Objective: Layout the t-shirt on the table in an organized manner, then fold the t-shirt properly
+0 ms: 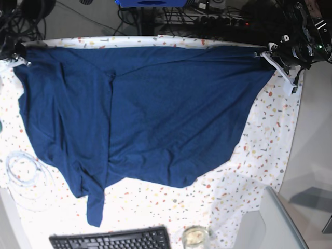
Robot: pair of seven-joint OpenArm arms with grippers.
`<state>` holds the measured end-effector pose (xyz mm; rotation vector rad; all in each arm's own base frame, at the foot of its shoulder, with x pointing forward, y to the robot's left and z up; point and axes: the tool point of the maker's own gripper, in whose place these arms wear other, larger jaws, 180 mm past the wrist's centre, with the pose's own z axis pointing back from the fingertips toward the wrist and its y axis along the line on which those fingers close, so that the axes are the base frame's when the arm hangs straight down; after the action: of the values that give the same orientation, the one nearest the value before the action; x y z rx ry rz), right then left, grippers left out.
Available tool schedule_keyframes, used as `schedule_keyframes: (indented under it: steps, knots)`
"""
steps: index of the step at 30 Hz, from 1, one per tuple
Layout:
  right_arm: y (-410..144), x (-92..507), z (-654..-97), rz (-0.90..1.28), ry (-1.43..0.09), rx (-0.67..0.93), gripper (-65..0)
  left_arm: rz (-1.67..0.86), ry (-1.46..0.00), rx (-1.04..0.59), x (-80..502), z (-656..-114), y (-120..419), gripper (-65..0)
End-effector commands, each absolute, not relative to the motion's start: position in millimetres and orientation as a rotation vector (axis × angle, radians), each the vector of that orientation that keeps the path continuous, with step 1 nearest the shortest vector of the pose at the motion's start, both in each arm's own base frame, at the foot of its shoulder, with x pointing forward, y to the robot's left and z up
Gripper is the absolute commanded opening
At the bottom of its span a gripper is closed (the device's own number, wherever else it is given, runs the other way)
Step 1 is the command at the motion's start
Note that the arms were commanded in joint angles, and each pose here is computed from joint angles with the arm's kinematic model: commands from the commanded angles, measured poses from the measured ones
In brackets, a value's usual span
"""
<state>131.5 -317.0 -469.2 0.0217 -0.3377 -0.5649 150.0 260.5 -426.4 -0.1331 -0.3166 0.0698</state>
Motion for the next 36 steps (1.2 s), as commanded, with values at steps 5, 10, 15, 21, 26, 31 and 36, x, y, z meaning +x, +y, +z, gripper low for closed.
schedule_keyframes:
  steps: [5,10,15,21,26,31,36]
  knots:
    - [-331.4,139.0,-442.8,-0.605,-0.441,-0.014,-37.5,0.055,-0.332,-0.095,143.6,-415.6,268.5,-13.5]
    - [-342.4,144.7,-404.8,-0.632,-0.564,-0.068,-23.3,0.116,-0.381,-0.023,139.1,-396.5,296.8,-0.8]
    - [-340.7,182.5,-383.0,-0.559,-0.661,-0.061,-23.4,0.153,-0.476,0.007,167.0,-377.6,313.5,-18.3]
    - [-307.3,270.6,-390.0,-0.291,-0.740,0.050,-51.9,0.030,-0.608,-0.108,253.1,-361.6,264.8,-65.0]
    - [-306.3,303.1,-427.7,-0.301,-0.652,0.109,-62.0,-0.080,-0.631,-0.260,306.1,-383.3,203.8,-65.0]
    - [-322.6,301.7,-449.1,-0.328,-0.622,0.091,-65.0,-0.094,-0.619,-0.232,315.0,-424.6,173.2,-65.0]
    - [-347.3,291.6,-471.2,-0.378,-0.574,0.042,-65.0,-0.081,-0.564,-0.189,295.4,-466.7,177.3,-65.0]
